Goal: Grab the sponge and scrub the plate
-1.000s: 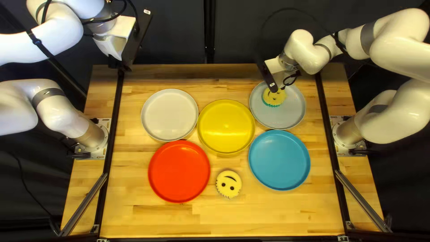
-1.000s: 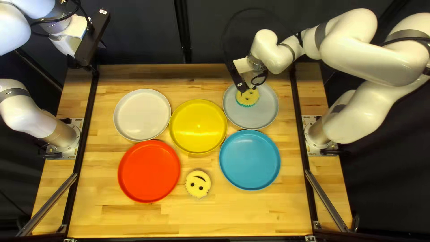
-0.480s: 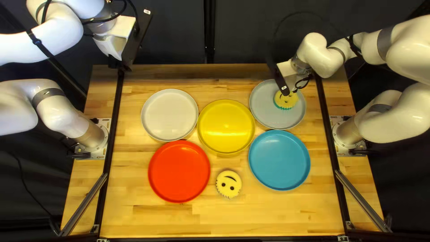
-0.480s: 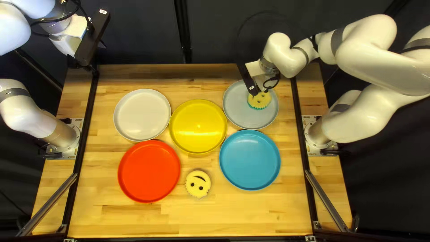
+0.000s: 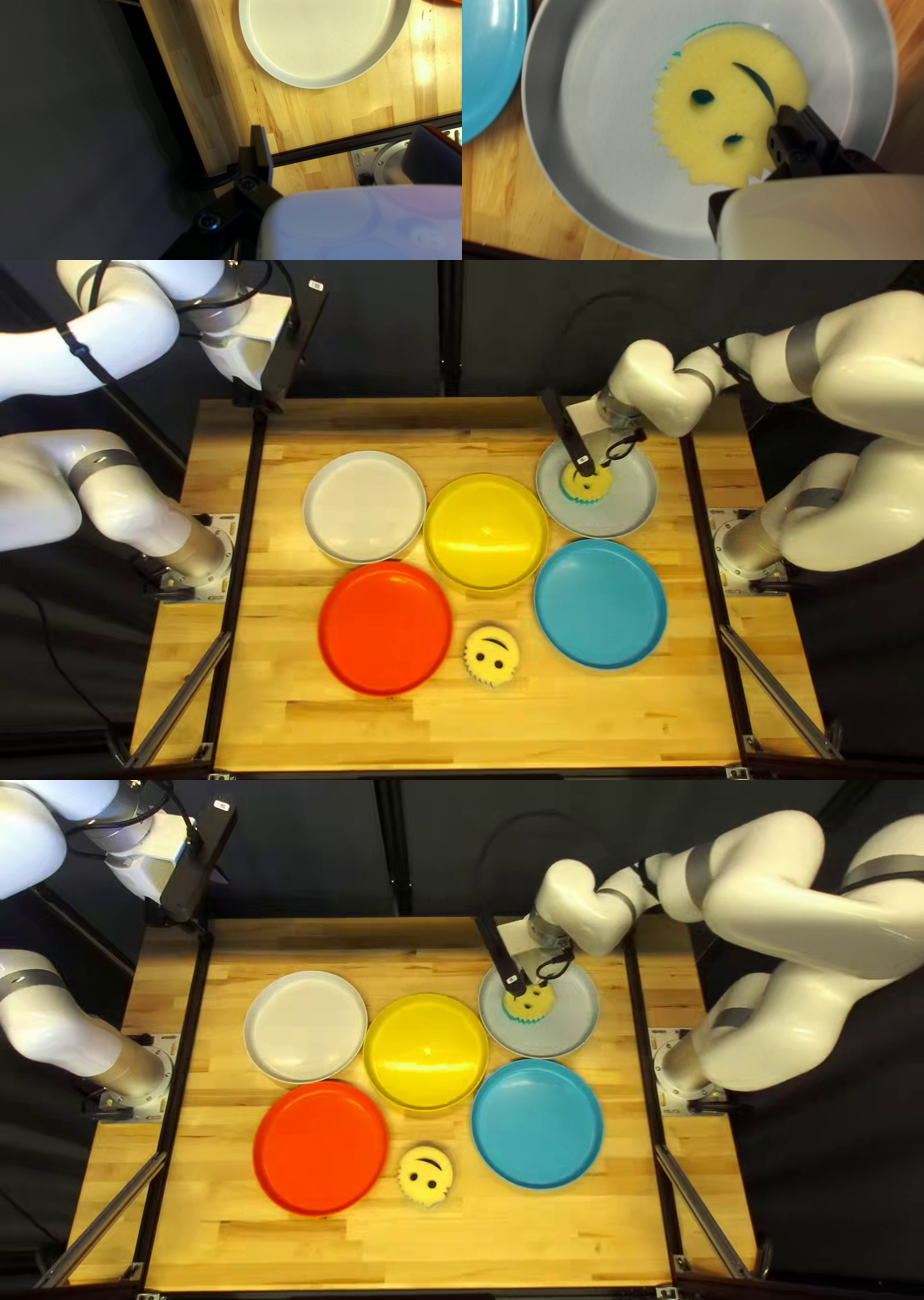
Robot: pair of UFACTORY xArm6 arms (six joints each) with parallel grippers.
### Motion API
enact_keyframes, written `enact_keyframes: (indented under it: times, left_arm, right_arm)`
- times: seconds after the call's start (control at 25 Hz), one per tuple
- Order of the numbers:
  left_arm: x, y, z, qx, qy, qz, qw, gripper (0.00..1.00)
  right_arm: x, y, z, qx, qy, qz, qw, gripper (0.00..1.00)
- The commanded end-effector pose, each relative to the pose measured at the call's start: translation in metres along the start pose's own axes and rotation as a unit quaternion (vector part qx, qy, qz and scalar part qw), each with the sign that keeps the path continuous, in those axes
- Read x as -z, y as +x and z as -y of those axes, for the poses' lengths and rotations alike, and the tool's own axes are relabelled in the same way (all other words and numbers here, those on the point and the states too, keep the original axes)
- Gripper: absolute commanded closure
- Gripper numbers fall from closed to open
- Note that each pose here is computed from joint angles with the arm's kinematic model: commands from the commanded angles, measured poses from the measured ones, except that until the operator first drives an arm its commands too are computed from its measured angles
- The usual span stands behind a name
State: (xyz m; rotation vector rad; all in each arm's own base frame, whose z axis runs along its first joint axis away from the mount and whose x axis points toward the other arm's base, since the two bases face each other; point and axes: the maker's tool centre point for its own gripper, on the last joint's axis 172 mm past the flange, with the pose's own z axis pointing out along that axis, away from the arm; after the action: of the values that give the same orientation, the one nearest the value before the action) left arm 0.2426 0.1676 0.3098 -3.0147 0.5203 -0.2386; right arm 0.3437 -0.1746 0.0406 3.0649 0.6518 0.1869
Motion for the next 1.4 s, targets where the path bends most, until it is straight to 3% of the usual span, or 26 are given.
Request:
enact_keyframes:
  times: [0.04,0.68,0.92,1.28,1.4]
  left_arm:
    - [0.0,0.0,0.0,0.0,0.0,0.0,1.0,0.0]
    - [0.0,0.0,0.0,0.0,0.0,0.0,1.0,0.0]
    - [0.0,0.0,0.0,0.0,0.0,0.0,1.0,0.0]
    - [0.0,0.0,0.0,0.0,0.0,0.0,1.0,0.0]
    - [0.0,0.0,0.0,0.0,0.0,0.0,1.0,0.0]
  right_arm:
    - [0.001,-0.012,0.006,0.0,0.001,0.0,1.0,1.0]
    - [0.01,-0.078,0.046,-0.027,0.014,0.037,0.9988,1.0]
    - [0.009,-0.055,0.038,-0.023,0.008,0.031,0.9992,1.0]
    - [0.004,0.001,0.007,0.001,0.003,0.015,0.9999,1.0]
    - [0.002,0.005,0.012,0.007,0.002,0.013,0.9999,1.0]
